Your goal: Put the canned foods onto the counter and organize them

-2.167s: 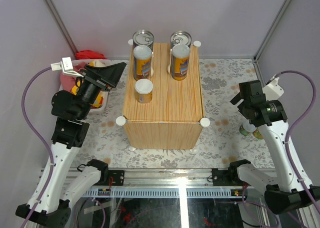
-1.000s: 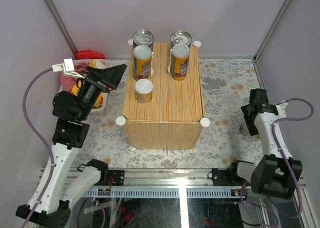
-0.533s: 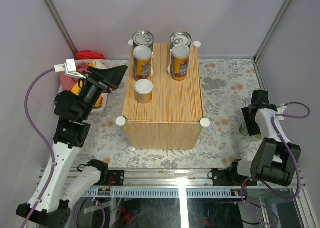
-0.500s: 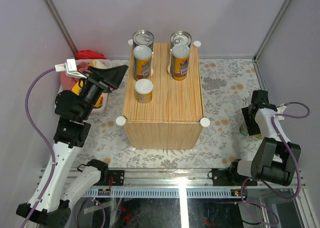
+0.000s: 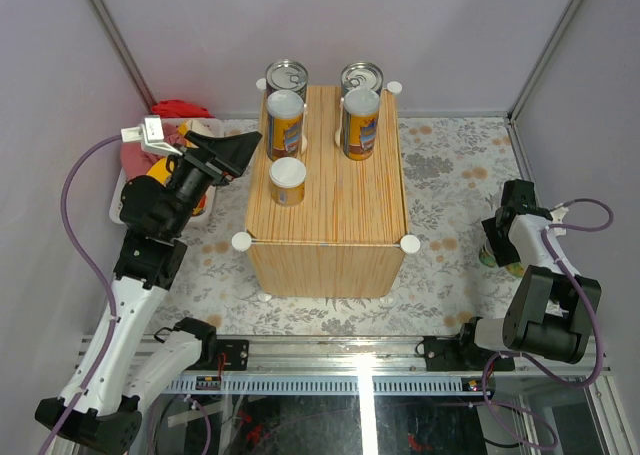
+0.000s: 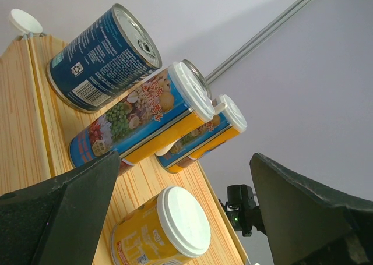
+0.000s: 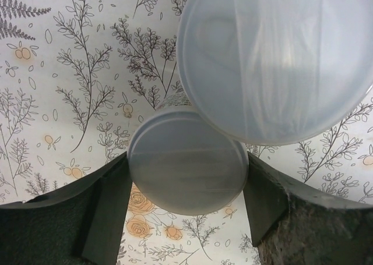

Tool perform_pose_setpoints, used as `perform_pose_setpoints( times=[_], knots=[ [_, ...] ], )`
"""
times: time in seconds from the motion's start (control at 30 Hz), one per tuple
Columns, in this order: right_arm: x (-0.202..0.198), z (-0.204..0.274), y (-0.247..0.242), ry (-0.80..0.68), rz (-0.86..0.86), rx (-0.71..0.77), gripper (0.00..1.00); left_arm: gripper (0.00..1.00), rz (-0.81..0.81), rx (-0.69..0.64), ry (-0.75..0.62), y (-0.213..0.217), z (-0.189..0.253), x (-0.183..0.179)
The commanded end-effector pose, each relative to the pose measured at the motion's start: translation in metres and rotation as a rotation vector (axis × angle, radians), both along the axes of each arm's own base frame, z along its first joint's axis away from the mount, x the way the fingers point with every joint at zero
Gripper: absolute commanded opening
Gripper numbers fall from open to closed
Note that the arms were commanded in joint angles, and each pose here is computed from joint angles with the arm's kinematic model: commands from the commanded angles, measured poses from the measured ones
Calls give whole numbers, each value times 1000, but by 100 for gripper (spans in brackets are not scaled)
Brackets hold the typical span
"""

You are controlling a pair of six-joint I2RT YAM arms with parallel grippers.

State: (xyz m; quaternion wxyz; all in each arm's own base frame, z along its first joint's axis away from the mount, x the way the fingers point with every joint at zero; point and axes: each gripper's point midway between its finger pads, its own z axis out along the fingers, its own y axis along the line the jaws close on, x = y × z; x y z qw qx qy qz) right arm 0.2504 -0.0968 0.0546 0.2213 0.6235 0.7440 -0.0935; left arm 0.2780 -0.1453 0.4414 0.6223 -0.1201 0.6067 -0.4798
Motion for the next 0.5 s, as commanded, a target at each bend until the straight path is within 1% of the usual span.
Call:
perform_pose_setpoints(
  times=[0.0,0.13,0.2,0.33,0.47],
  knots=[
    [8,5,-5,-7,49,-27,35,94,-12,-1,-43,-2,7,-2],
    [9,12,-7,-6,97,-45,22,94,-11,0,-45,-2,8,-3],
    [11,16,-6,-18,122,-48,14,94,-13,0,-48,-2,9,-5],
    [20,31,-1,-63,193,-45,3,94,-14,-4,-55,-1,12,-7],
    [37,56,8,-118,289,-80,0,94,-19,-2,-61,-1,16,-11]
  ],
)
